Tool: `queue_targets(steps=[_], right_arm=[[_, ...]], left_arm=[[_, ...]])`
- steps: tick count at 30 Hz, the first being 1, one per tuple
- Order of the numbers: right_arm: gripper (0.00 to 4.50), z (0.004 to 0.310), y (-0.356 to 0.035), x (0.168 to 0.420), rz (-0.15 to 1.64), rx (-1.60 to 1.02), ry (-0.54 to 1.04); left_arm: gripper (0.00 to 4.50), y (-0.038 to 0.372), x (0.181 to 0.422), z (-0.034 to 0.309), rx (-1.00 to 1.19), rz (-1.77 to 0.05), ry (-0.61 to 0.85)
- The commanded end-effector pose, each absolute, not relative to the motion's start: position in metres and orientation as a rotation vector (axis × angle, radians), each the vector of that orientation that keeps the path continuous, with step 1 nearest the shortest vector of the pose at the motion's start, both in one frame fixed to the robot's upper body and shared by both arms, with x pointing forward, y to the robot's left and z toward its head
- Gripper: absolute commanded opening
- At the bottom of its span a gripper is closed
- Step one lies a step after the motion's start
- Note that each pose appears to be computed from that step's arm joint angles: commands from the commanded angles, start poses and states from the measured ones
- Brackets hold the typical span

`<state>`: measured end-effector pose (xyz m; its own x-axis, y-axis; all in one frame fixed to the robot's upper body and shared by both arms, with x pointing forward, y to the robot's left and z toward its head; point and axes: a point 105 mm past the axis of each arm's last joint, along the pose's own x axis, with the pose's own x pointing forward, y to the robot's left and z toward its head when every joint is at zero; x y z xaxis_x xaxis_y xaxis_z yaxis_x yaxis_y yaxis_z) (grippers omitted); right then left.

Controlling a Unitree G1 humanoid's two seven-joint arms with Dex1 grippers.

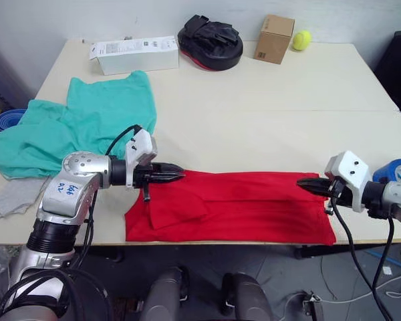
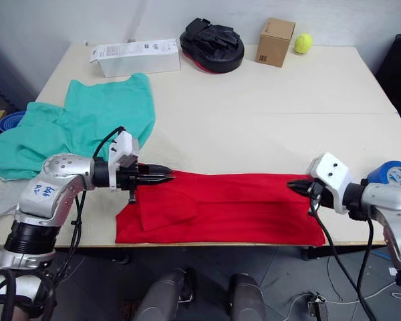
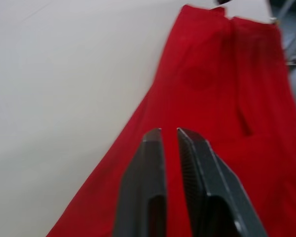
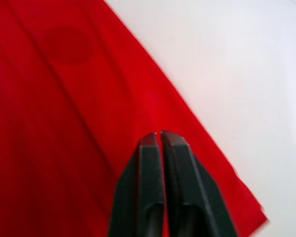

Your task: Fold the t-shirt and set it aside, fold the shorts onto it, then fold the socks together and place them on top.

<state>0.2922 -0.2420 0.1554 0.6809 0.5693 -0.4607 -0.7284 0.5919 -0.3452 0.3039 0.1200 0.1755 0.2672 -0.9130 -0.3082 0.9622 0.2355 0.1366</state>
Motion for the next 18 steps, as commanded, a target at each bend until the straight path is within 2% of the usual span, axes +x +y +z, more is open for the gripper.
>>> queue_targets(steps=[1,5,10,11,15,18], right_arm=[[1.19,0.166,-0.253,0.305,0.730,-0.605,0.331],[2.51,0.168,-0.260,0.329,0.680,-0.647,0.378],[4.26,0.159,-0.263,0.343,0.718,-0.617,0.513],[4.45,0.158,-0.263,0.345,0.728,-0.598,0.543],[4.45,0.157,-0.257,0.344,0.828,-0.498,0.675],[4.45,0.158,-0.260,0.348,0.848,-0.534,0.735]], left_arm=[[1.73,0.114,0.289,0.188,0.344,-1.362,0.140],[2.94,0.111,0.281,0.194,0.341,-1.398,0.130],[4.50,0.113,0.277,0.197,0.366,-1.383,0.119],[4.50,0.114,0.278,0.197,0.373,-1.373,0.118],[4.50,0.118,0.281,0.195,0.383,-1.325,0.115],[4.50,0.118,0.282,0.194,0.382,-1.305,0.106]])
